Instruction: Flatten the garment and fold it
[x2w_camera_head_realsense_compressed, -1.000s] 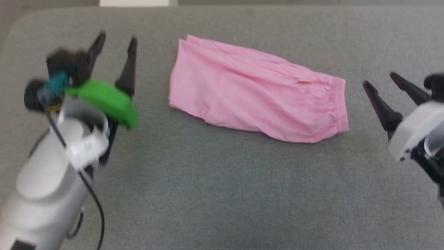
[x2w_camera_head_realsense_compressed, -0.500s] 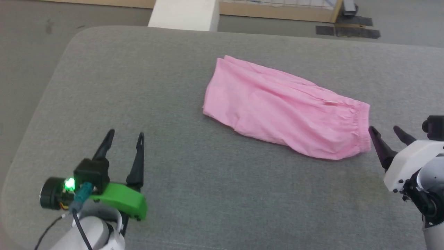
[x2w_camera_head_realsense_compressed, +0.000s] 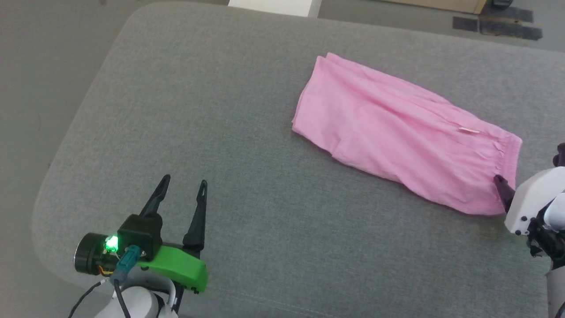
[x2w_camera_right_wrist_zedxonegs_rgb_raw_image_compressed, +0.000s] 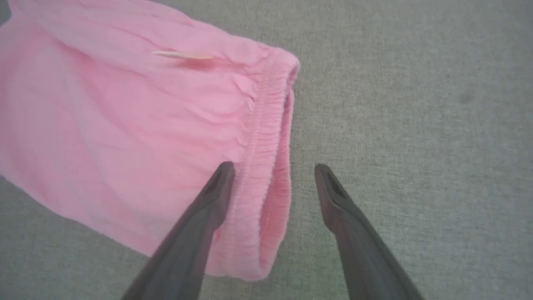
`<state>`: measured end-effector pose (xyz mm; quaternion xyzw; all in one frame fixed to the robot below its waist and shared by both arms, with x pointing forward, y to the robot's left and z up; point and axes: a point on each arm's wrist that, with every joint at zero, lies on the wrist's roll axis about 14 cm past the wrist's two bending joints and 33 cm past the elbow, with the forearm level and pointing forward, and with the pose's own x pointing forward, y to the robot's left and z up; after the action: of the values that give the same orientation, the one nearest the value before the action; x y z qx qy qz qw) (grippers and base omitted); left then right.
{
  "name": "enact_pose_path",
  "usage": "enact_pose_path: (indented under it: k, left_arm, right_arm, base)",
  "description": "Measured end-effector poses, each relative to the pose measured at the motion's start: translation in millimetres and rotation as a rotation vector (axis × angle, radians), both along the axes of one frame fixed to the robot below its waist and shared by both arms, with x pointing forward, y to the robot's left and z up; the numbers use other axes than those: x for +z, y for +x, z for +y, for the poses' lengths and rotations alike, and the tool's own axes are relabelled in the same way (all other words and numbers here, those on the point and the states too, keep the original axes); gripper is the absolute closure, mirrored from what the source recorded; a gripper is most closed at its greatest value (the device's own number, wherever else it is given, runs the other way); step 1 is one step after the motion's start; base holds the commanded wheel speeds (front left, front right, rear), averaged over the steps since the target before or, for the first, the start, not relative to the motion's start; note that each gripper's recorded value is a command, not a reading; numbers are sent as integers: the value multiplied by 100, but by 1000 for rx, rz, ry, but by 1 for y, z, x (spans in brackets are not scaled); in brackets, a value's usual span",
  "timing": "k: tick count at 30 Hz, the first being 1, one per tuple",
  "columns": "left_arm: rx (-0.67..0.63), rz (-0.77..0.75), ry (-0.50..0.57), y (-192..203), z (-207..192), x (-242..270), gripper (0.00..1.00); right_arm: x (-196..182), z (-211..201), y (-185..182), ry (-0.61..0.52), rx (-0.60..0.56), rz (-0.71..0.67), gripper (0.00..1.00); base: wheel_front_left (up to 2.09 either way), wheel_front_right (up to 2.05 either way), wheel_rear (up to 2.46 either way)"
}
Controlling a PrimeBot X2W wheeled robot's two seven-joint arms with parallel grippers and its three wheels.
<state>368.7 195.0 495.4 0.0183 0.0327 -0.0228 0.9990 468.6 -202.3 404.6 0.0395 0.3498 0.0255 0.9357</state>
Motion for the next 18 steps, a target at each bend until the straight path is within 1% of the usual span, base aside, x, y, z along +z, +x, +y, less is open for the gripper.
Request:
enact_pose_path:
  k: [5,12,13,14,15,18]
  left_arm:
    - [21,19,-4,2,6,-6,0]
    - [47,46,-2,6,13,-17,0]
    - [47,50,-3,6,12,-18,0]
    - [47,53,-4,7,12,-20,0]
    - [45,55,-4,8,12,-20,0]
    - [37,53,-6,9,10,-20,0]
  right_arm:
    - [-31,9,-5,16,-3,113,0]
    - [-44,33,2,91,25,155,0]
    - [-45,34,2,92,27,156,19]
    - [-45,34,3,96,28,155,86]
    - [-45,34,4,101,25,149,100]
    - [-41,37,4,119,25,127,100]
  base:
    - [0,0,0]
    - [0,0,0]
    - [0,0,0]
    - [0,0,0]
    - [0,0,0]
    - [0,0,0]
